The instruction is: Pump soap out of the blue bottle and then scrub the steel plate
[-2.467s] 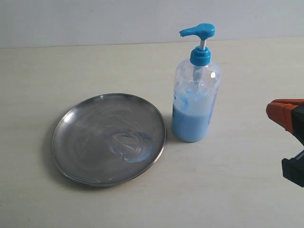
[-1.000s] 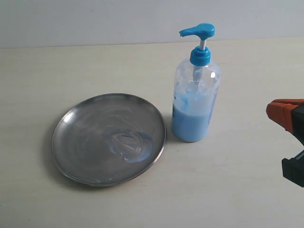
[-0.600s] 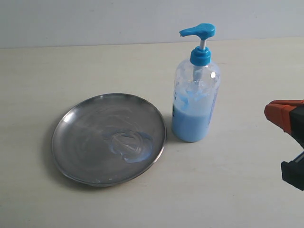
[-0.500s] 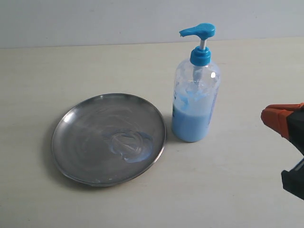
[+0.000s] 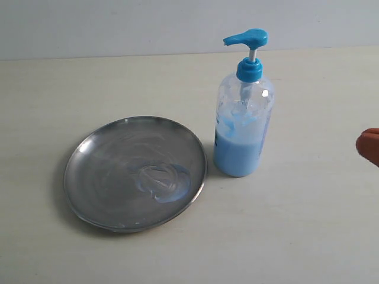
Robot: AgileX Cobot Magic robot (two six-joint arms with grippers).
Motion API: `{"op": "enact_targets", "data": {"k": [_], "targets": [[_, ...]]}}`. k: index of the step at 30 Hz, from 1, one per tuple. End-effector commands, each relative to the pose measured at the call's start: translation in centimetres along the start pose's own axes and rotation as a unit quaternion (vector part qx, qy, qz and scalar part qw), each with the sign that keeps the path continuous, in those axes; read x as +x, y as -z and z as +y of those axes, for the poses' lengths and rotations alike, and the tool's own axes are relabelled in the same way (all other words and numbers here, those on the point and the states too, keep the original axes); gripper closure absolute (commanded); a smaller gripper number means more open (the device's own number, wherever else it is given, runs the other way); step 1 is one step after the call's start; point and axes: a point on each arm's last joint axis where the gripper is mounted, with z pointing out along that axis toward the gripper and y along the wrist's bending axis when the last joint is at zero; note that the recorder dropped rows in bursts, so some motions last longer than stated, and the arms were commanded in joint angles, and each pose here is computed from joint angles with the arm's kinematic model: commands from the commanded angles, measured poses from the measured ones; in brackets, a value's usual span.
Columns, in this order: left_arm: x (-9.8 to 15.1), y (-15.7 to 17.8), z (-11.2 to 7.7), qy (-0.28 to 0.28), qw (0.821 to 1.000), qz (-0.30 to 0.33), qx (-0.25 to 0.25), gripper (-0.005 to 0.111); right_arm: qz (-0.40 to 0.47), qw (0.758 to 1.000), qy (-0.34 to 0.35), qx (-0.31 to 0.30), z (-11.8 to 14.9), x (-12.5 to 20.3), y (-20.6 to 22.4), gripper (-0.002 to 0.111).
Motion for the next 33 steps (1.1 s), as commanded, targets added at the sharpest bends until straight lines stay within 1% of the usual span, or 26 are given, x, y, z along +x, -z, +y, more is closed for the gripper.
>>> {"op": "enact_targets", "data": {"k": [1, 5, 12, 18, 21, 27, 33], "targets": [[0.0, 0.0, 0.0, 0.001, 1.0, -0.003, 0.0, 0.107, -0.049, 0.997, -0.031, 0.04, -0.7, 1.9, 0.6, 0.101], [0.0, 0.0, 0.0, 0.001, 1.0, -0.003, 0.0, 0.107, -0.076, 0.992, -0.056, 0.085, -1.3, 3.3, 1.0, 0.101], [0.0, 0.0, 0.0, 0.001, 1.0, -0.003, 0.0, 0.107, -0.068, 0.983, -0.084, 0.147, -2.1, 4.8, 0.7, 0.101], [0.0, 0.0, 0.0, 0.001, 1.0, -0.003, 0.0, 0.107, -0.085, 0.977, -0.056, 0.186, -2.3, 5.1, 1.6, 0.101], [0.0, 0.0, 0.0, 0.001, 1.0, -0.003, 0.0, 0.107, -0.079, 0.973, -0.059, 0.208, -2.4, 5.5, 2.0, 0.101], [0.1, 0.0, 0.0, 0.001, 1.0, -0.002, 0.0, 0.107, -0.07, 0.966, -0.076, 0.236, -2.5, 6.1, 2.5, 0.101], [0.1, 0.0, 0.0, 0.001, 1.0, -0.001, 0.0, 0.107, -0.06, 0.966, -0.08, 0.239, -2.5, 6.8, 2.3, 0.101]]}}
